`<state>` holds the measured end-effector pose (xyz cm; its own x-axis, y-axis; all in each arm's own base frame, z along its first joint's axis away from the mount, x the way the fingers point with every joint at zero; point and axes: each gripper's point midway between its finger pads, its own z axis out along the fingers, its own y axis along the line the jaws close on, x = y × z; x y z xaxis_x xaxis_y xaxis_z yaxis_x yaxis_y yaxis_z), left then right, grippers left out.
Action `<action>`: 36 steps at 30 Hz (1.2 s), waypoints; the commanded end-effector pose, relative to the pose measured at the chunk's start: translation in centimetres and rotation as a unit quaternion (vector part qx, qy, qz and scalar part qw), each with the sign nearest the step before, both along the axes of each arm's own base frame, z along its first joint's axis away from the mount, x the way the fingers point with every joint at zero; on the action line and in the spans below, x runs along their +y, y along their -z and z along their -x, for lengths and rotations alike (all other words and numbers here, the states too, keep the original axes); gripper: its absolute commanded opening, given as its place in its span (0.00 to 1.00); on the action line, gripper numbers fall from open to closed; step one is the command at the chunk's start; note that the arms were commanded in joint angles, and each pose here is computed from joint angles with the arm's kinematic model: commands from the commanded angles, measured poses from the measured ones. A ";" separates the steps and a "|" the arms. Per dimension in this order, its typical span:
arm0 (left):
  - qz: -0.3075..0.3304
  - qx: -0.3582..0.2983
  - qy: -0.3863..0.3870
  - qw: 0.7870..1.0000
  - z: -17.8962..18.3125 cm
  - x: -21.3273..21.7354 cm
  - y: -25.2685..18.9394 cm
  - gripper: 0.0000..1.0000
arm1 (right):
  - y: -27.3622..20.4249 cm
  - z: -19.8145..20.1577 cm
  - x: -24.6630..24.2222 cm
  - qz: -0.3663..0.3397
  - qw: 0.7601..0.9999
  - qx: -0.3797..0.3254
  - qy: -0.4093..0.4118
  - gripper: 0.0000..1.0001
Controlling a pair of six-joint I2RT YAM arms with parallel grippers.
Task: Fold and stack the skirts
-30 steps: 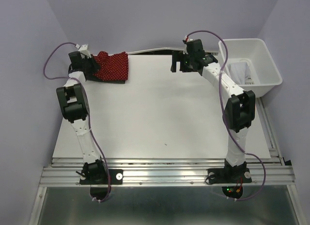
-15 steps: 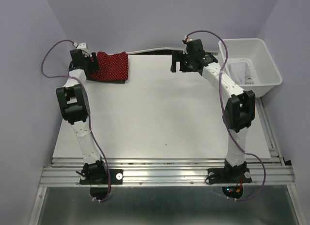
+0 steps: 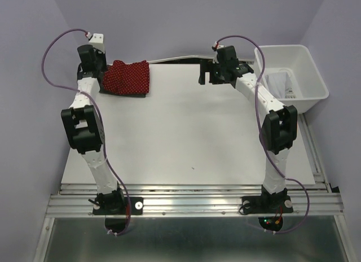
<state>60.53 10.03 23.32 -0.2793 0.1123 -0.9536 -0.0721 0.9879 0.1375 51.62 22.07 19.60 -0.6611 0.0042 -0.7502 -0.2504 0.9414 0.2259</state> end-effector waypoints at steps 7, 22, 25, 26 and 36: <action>0.047 0.050 0.051 0.996 -4.1 -3.8 4.5 0.22 | -1.1 0.0 -0.1 -0.004 1.000 -0.016 -0.006 1.00; 0.069 0.099 -0.057 0.991 -5.9 1.6 10.2 0.32 | -0.9 0.1 -0.8 0.016 1.000 -0.021 -0.002 1.00; 0.061 0.067 -0.056 0.994 -5.6 1.7 7.1 0.60 | -1.3 0.1 -1.3 0.028 0.999 -0.030 -0.002 1.00; 0.055 0.056 -0.050 0.996 -4.9 1.5 5.5 0.66 | -1.7 0.2 -1.6 0.035 0.999 -0.036 0.002 1.00; 0.010 -0.131 -0.012 0.991 0.6 -0.4 -13.7 0.99 | -8.8 -0.2 -7.4 0.156 0.971 -0.169 0.060 1.00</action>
